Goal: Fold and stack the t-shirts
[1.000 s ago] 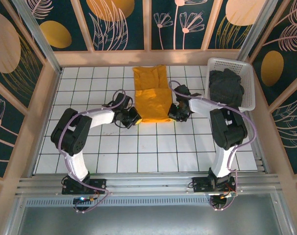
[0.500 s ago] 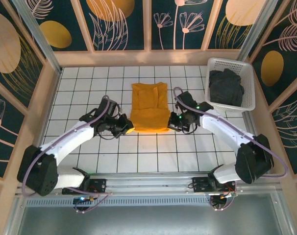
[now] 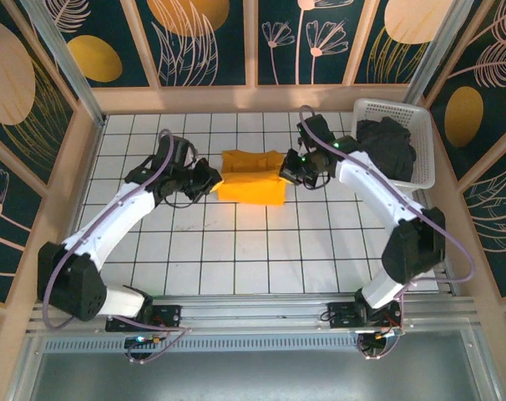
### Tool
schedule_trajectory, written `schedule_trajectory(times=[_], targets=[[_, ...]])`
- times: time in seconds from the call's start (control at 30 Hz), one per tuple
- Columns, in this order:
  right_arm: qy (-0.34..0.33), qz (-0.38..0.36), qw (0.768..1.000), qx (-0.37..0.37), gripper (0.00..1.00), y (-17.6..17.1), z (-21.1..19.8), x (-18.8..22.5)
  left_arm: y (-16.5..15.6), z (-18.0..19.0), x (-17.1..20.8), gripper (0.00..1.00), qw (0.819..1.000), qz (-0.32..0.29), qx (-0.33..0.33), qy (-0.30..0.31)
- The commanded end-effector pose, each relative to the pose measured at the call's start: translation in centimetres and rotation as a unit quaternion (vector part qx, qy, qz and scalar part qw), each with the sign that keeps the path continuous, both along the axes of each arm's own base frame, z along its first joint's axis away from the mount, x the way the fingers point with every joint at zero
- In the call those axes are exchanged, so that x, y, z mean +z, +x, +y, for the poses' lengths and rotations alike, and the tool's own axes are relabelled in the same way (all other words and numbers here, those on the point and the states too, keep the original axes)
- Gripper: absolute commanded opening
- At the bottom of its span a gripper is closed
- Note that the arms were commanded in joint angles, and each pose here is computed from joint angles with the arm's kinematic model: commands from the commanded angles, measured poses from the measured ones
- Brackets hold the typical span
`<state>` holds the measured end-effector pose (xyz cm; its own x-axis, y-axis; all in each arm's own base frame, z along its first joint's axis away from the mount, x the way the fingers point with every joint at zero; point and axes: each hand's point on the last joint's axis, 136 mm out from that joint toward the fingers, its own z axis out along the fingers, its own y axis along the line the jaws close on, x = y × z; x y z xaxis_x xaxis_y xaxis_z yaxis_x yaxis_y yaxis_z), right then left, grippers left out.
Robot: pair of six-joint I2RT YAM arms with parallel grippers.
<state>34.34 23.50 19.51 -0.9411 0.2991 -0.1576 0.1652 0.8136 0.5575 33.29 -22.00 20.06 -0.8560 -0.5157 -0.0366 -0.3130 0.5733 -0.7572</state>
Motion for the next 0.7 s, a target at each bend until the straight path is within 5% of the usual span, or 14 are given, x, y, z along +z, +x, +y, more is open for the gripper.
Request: schedule_trajectory(times=[0.0, 0.27, 0.37, 0.43, 0.53, 0.67], targets=[[-0.005, -0.006, 1.000, -0.016, 0.00, 3.4, -0.2, -0.3, 3.5, -0.4, 0.1, 0.00, 1.000, -0.015, 0.016, -0.006], [-0.002, -0.004, 0.999, -0.047, 0.00, 12.8, -1.2, -4.7, 12.3, 0.2, -5.0, 0.00, 0.998, -0.002, 0.037, 0.041], [0.000, -0.030, 0.998, -0.048, 0.19, 17.2, -1.5, -5.7, 16.2, 0.4, -7.2, 0.01, 0.998, -0.003, 0.041, 0.049], [0.024, -0.056, 0.998, -0.030, 0.37, 19.9, -0.9, -5.0, 18.6, 0.8, -8.5, 0.18, 0.997, -0.005, 0.046, 0.066], [0.033, -0.075, 0.997, -0.010, 0.49, 21.8, -0.8, -3.3, 20.5, 1.3, -7.9, 0.49, 0.995, -0.020, 0.062, 0.075], [-0.007, -0.082, 0.996, -0.017, 0.51, 20.2, -2.6, -2.1, 18.6, 1.1, -5.2, 0.61, 0.995, -0.044, 0.072, 0.055]])
